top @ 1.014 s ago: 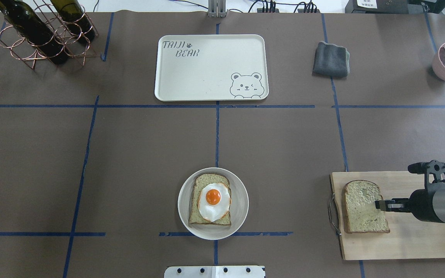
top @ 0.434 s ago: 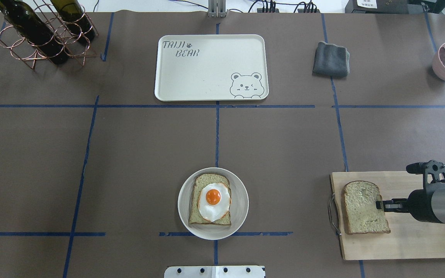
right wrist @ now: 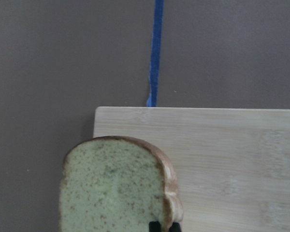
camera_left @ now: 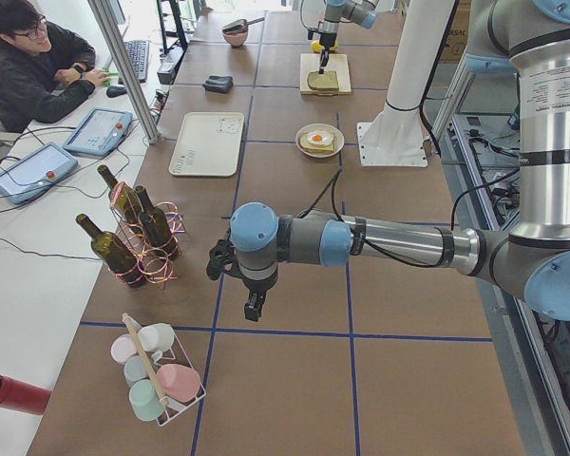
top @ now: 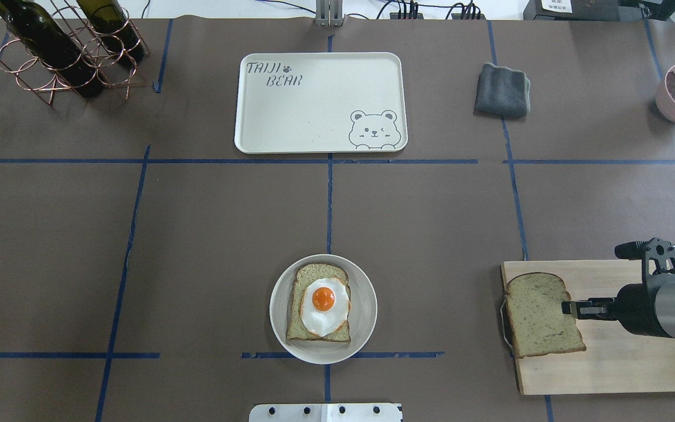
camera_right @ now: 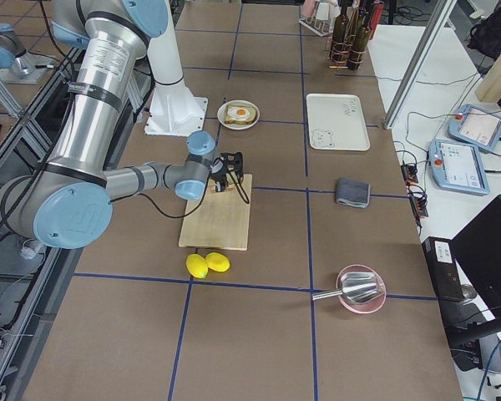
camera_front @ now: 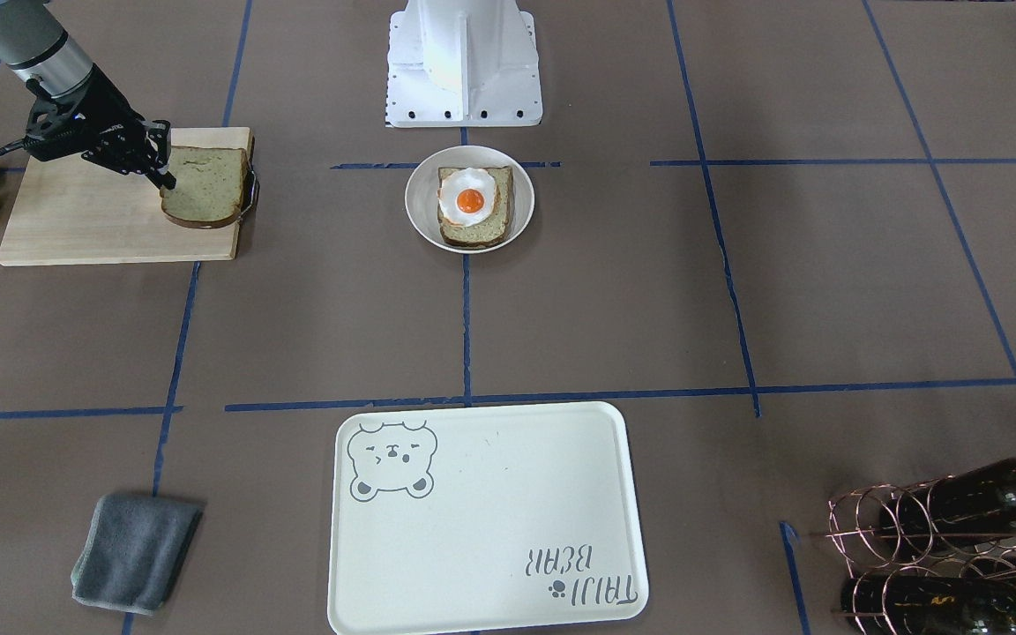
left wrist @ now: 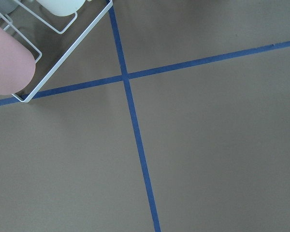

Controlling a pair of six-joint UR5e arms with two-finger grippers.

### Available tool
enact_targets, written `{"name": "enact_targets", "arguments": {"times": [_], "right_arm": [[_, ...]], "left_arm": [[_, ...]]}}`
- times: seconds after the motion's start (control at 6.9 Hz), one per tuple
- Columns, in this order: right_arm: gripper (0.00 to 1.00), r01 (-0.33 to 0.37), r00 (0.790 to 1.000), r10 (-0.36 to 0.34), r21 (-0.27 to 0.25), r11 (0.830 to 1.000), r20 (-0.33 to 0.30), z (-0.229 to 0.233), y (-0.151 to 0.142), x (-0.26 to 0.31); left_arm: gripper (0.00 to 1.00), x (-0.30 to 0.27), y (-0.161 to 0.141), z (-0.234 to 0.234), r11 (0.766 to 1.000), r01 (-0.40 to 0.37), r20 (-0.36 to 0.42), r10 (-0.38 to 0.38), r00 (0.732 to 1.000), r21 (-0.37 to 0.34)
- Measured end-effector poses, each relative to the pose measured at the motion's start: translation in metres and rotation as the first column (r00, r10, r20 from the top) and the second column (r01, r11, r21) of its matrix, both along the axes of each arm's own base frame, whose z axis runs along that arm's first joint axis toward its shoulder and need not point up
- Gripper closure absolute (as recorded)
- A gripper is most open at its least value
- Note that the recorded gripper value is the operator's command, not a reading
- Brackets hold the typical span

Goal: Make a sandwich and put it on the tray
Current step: 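Carry the bread slice with the right gripper and lay it on the egg toast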

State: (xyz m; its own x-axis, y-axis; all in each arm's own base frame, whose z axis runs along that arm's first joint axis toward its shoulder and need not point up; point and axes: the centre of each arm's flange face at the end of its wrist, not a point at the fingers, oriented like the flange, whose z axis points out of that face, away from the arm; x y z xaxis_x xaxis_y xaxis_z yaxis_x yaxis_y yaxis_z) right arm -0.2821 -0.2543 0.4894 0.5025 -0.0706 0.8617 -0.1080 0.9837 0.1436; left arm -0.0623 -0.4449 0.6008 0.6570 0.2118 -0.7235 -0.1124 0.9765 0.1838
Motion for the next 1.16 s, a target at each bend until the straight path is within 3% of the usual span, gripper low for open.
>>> {"name": "enact_targets", "arguments": {"times": [0.58,0.87,1.16], "right_arm": [[1.00,-0.046,0.976,0.049,-0.022,0.999,0.212,-0.105,-0.022,-0.051],[1.00,-0.044,0.976,0.050,-0.031,0.999,0.210,-0.178,-0.046,-0.112],[1.00,-0.017,0.986,0.026,-0.054,0.998,0.163,-0.255,-0.055,-0.181]], "left_arm": [[0.00,-0.001,0.000,0.002,1.000,0.002,0.000,-0.002,1.000,-0.005],[0.00,-0.001,0.000,0.003,1.000,0.002,-0.001,-0.002,1.000,-0.009],[0.00,-0.001,0.000,0.003,1.000,0.002,0.000,-0.002,1.000,-0.008]]}}
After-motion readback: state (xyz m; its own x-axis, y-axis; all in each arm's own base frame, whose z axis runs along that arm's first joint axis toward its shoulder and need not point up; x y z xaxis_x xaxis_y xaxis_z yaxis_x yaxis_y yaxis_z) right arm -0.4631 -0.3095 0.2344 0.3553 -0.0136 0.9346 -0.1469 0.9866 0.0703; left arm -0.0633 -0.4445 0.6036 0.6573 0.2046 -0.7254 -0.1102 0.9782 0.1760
